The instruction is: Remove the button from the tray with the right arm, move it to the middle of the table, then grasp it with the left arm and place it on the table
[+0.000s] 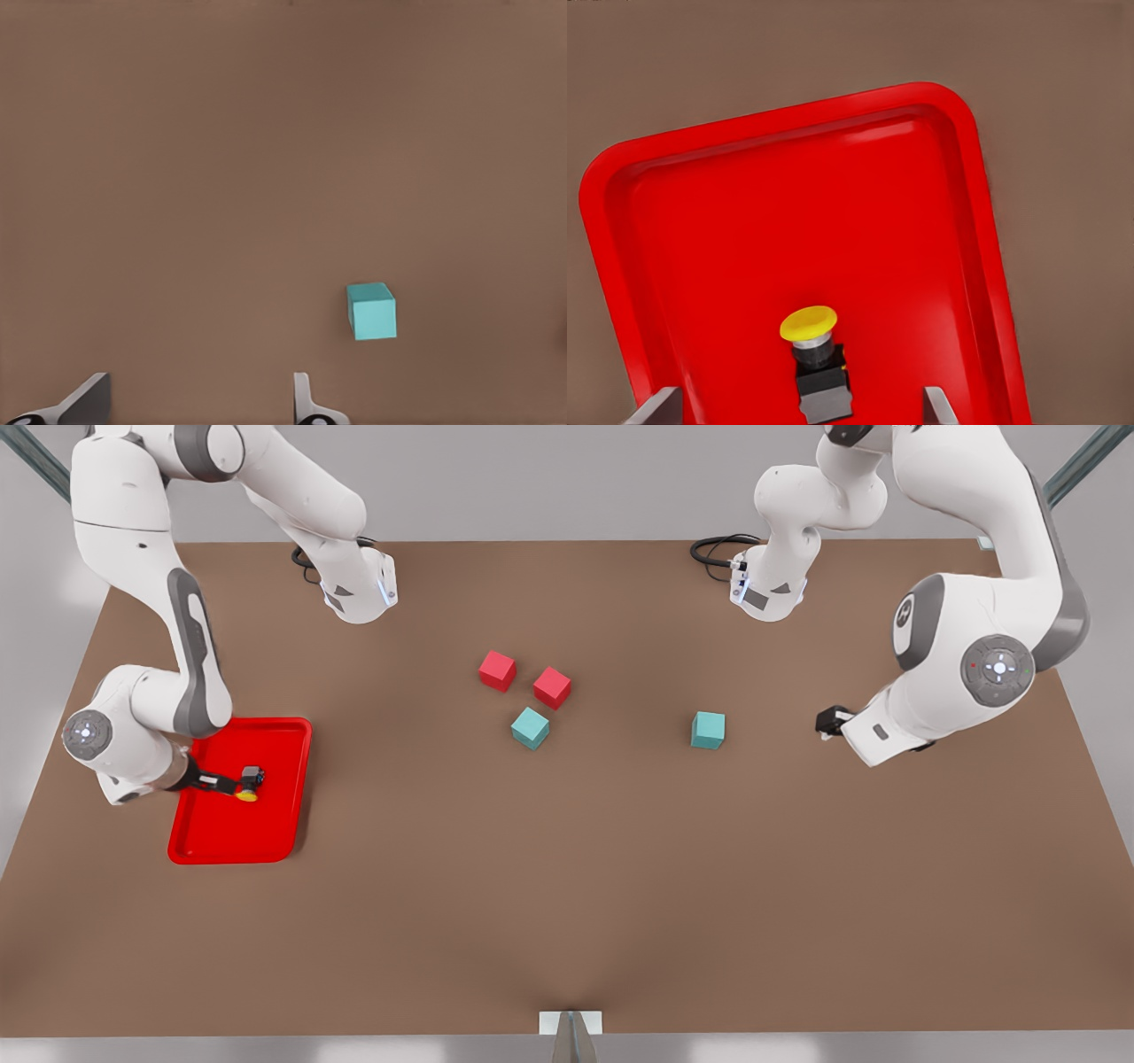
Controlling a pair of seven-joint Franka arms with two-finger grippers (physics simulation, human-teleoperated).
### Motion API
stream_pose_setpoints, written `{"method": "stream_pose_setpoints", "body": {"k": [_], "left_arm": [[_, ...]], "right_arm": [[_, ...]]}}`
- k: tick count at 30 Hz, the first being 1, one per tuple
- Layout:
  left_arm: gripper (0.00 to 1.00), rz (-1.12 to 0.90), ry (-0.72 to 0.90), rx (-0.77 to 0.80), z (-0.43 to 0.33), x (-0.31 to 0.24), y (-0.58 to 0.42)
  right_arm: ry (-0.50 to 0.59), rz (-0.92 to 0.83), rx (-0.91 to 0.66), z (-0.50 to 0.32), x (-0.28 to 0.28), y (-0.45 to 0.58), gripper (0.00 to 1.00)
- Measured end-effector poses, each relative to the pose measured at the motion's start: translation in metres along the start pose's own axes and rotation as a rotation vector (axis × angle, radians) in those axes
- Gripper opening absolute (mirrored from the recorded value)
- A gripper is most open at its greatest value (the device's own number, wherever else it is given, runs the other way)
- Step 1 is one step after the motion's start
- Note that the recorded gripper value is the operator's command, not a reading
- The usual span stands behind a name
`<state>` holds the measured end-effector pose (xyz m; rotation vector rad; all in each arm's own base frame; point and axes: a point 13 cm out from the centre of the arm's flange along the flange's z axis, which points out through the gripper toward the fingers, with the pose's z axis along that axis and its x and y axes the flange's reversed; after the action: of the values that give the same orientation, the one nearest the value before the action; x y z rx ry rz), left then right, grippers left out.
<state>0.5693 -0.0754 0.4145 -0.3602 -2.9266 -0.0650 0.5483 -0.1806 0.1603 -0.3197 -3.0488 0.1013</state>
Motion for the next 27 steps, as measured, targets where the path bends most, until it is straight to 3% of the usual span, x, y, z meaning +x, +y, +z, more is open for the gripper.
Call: {"method": "stream_pose_setpoints", "body": {"k": [4, 14, 27], "left_arm": [[1.00, 0.010, -0.001, -0.001, 0.005, -0.005, 0.000], [1.00, 0.026, -0.010, -0.003, 0.006, -0.009, 0.001], [1.00, 0.037, -0.004, -0.001, 0.011, -0.011, 0.000]], "right_arm": [[-0.005, -0.048, -0.057, 0.040, 0.033, 0.003, 1.00], [-0.051, -0.146, -0.095, 0.098, 0.025, -0.002, 1.00], [0.085, -0.217, -0.127, 0.129, 0.046, 0.004, 0.97]]}}
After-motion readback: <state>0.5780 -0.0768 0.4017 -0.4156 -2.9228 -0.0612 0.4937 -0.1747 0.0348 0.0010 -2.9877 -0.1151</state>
